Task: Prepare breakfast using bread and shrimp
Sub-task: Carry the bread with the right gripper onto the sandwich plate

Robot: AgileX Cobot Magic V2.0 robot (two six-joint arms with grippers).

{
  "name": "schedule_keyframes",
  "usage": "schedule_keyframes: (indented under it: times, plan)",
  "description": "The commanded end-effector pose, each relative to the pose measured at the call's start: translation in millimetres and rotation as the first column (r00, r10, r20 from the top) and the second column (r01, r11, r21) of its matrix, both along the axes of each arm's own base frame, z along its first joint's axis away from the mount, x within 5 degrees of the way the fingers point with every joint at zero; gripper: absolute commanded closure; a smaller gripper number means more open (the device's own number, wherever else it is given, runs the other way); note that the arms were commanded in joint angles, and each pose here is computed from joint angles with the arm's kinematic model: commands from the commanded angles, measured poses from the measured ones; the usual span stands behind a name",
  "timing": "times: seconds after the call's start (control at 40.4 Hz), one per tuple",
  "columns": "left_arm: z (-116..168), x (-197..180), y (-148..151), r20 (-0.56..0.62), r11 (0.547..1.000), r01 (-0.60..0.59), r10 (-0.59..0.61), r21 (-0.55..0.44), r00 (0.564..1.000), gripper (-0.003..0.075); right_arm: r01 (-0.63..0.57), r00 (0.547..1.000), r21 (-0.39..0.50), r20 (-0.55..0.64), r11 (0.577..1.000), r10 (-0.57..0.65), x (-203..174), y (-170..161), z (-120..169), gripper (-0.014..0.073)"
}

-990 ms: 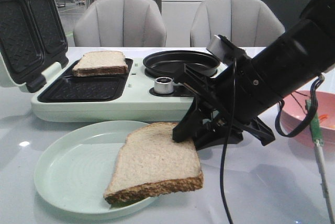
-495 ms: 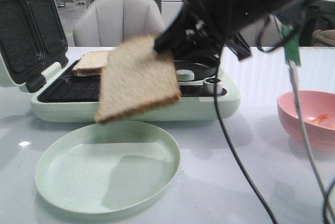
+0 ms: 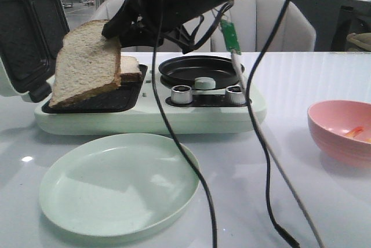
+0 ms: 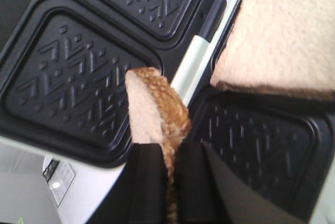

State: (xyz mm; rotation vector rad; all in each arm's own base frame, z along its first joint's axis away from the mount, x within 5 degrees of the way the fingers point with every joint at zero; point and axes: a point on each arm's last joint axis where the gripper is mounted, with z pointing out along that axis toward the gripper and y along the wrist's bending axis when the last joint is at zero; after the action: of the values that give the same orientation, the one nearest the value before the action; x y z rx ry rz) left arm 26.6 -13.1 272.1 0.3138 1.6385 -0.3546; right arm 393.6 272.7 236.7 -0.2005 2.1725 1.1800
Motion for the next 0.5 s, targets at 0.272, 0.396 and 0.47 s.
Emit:
schedule_keyframes:
  times: [0.272,0.396,0.47]
  plan:
    - [17.0,-2.7,0.9,0.101,0.998,0.010,-0.004,-0.062,0.995,0.0084,0.085,0.991,0.073,0.096,0.994,-0.091,21.1,5.9,32.3,0.0170]
    - [17.0,-2.7,0.9,0.101,0.998,0.010,-0.004,-0.062,0.995,0.0084,0.090,0.988,0.048,0.119,0.995,-0.095,22.0,3.8,33.0,0.0050]
    - [17.0,-2.7,0.9,0.101,0.998,0.010,-0.004,-0.062,0.995,0.0084,0.088,0.985,0.019,0.149,0.996,-0.090,21.4,2.4,35.7,0.0050]
